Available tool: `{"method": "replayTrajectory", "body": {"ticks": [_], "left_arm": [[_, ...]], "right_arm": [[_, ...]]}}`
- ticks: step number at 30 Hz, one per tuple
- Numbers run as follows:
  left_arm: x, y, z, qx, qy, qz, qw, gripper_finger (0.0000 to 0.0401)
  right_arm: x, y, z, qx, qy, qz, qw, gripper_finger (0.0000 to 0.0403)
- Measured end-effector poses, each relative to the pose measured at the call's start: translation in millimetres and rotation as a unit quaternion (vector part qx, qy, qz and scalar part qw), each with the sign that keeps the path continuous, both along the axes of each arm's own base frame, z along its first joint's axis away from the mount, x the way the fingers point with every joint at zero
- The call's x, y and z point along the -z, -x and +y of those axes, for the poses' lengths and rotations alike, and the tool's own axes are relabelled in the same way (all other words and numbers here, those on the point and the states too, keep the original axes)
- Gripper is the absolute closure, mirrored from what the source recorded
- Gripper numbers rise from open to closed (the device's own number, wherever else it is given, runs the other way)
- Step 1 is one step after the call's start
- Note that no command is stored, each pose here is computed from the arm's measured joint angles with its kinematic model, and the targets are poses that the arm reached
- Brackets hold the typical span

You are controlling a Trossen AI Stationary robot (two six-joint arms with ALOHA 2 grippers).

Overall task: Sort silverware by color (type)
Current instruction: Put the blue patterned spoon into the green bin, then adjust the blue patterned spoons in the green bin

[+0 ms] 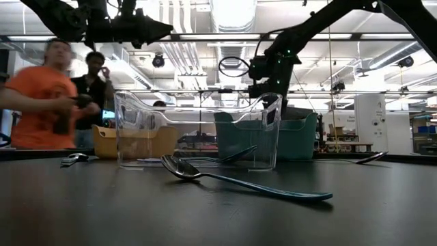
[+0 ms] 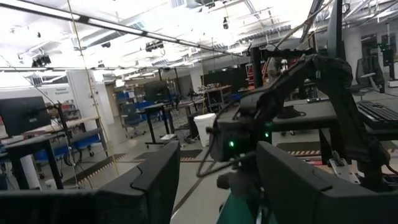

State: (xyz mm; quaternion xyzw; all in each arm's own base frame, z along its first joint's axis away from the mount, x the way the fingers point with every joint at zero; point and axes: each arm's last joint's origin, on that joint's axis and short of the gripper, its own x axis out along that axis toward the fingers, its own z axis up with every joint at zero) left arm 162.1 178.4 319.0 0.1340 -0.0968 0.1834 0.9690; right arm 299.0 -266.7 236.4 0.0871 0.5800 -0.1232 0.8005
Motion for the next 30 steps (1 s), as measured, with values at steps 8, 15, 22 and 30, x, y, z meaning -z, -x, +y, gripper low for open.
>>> {"method": "replayTrajectory", "body": {"ticks": [8, 15, 22, 30], "left_arm": [[2, 0, 0, -0.001, 0.006, 0.007, 1.000, 0.0207], [2, 0, 0, -0.001, 0.004, 0.008, 1.000, 0.0207], [2, 0, 0, -0.001, 0.002, 0.008, 1.000, 0.0207], [1, 0, 0, -0.001, 0.003, 0.007, 1.000, 0.0207]], "right_arm": [[-18, -4, -4, 0.029, 0.010, -0.025, 0.999, 0.0360], [-17, -2, -2, 0.035, -0.003, -0.013, 0.999, 0.0354], [-7, 0, 0, 0.040, -0.015, -0.002, 0.999, 0.0291], [-19, -2, -2, 0.040, 0.010, -0.031, 0.999, 0.0248]]}}
